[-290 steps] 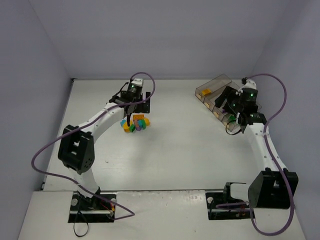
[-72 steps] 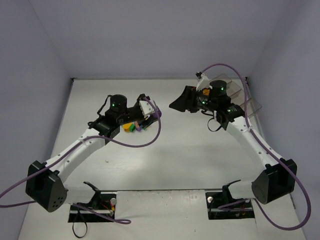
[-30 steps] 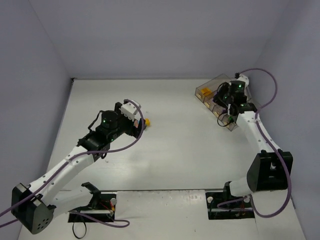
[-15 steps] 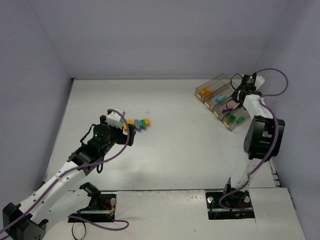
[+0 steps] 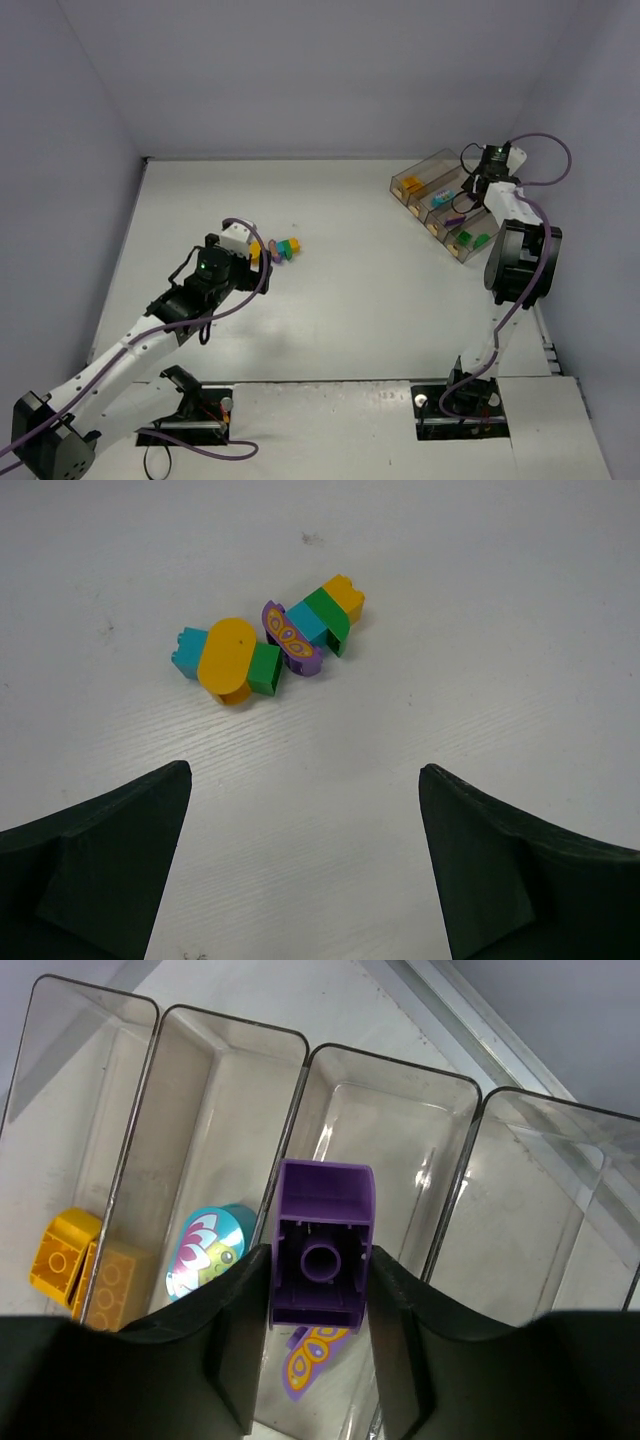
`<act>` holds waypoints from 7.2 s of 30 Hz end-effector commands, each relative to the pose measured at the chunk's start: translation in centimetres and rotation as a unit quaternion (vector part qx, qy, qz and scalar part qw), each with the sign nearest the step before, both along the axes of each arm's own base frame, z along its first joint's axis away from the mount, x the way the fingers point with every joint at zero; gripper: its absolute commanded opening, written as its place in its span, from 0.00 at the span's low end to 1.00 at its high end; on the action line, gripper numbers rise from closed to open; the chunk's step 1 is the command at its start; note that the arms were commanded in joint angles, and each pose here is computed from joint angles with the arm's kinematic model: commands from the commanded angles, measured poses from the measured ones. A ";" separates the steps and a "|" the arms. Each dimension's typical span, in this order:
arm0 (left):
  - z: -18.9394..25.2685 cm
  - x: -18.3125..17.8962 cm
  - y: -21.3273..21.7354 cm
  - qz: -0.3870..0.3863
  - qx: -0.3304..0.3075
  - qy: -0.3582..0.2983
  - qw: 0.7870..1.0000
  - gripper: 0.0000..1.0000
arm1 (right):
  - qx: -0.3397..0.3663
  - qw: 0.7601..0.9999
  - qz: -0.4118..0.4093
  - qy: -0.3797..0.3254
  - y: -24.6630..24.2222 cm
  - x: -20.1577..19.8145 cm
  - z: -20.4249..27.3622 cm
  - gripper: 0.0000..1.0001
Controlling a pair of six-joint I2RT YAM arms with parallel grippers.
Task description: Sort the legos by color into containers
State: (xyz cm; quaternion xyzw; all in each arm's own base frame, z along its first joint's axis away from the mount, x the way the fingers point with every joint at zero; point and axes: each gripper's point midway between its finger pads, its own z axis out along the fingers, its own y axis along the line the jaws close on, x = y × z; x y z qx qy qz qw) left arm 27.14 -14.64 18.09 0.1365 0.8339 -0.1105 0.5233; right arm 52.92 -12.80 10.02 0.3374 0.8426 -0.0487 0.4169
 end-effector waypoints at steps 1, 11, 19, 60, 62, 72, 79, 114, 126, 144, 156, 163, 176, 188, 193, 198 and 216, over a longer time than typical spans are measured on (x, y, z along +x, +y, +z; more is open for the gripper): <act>2.6 1.1 -0.3 0.014 -0.022 -0.025 0.999 0.89 | -0.019 0.999 -0.020 -0.032 -1.8 0.7 2.3 0.39; 1.8 2.1 -0.4 0.030 -0.019 0.016 0.999 0.89 | -0.020 0.997 0.027 -0.069 -0.3 0.4 6.7 0.72; 0.1 5.8 2.1 0.037 -0.059 0.089 0.994 0.89 | 0.018 0.978 0.154 -0.138 7.5 -3.5 13.3 0.72; -12.0 13.4 1.5 0.457 -0.251 0.380 0.764 0.81 | 0.102 0.925 0.335 -0.149 20.8 -18.3 11.9 0.78; -12.3 13.5 1.3 0.459 -0.251 0.382 0.762 0.77 | 0.102 0.924 0.338 -0.149 20.8 -18.3 11.9 0.78; -11.4 13.6 1.0 0.462 -0.259 0.372 0.762 0.26 | 0.108 0.909 0.376 -0.143 22.2 -18.5 11.7 0.78; -6.1 12.5 2.4 0.427 -0.263 0.309 0.808 0.00 | 0.122 0.863 0.468 -0.147 28.2 -19.5 13.4 0.74; 12.1 7.7 -3.1 0.179 -0.495 0.136 0.839 0.00 | 0.171 0.676 0.666 -0.264 52.9 -20.4 21.0 0.71; 13.3 7.6 -3.9 0.150 -0.504 0.119 0.842 0.00 | 0.183 0.677 0.670 -0.244 53.6 -20.4 19.2 0.64; 12.0 7.6 -3.1 0.165 -0.493 0.104 0.848 0.00 | 0.186 0.683 0.671 -0.219 52.1 -22.3 16.3 0.00; 12.2 8.7 -3.1 0.163 -0.491 0.089 0.851 0.00 | 0.123 0.727 0.650 -0.184 47.8 -23.1 13.7 0.00; 11.1 7.7 -2.8 0.142 -0.424 0.082 0.891 0.00 | 0.028 0.880 0.458 -0.120 33.8 -15.9 10.5 0.00; 8.3 3.6 -0.8 0.023 -0.189 0.029 0.981 0.00 | 0.002 0.997 0.077 -0.007 5.3 -12.6 4.3 0.01; 8.3 1.2 -1.6 -0.099 -0.105 -0.017 0.989 0.00 | 0.007 0.999 0.033 0.020 -0.1 -9.0 1.9 0.37; 8.5 0.8 -2.5 -0.148 -0.092 -0.033 0.984 0.00 | 0.013 0.999 0.037 0.019 0.2 -8.9 2.0 0.63; 8.5 0.3 -3.9 -0.207 -0.075 -0.050 0.974 0.00 | 0.040 0.995 0.087 -0.012 2.8 -9.3 4.2 0.68; 8.9 -0.6 -5.7 -0.332 0.060 -0.180 0.924 0.00 | 0.223 0.761 0.587 -0.166 40.8 -20.5 20.5 0.64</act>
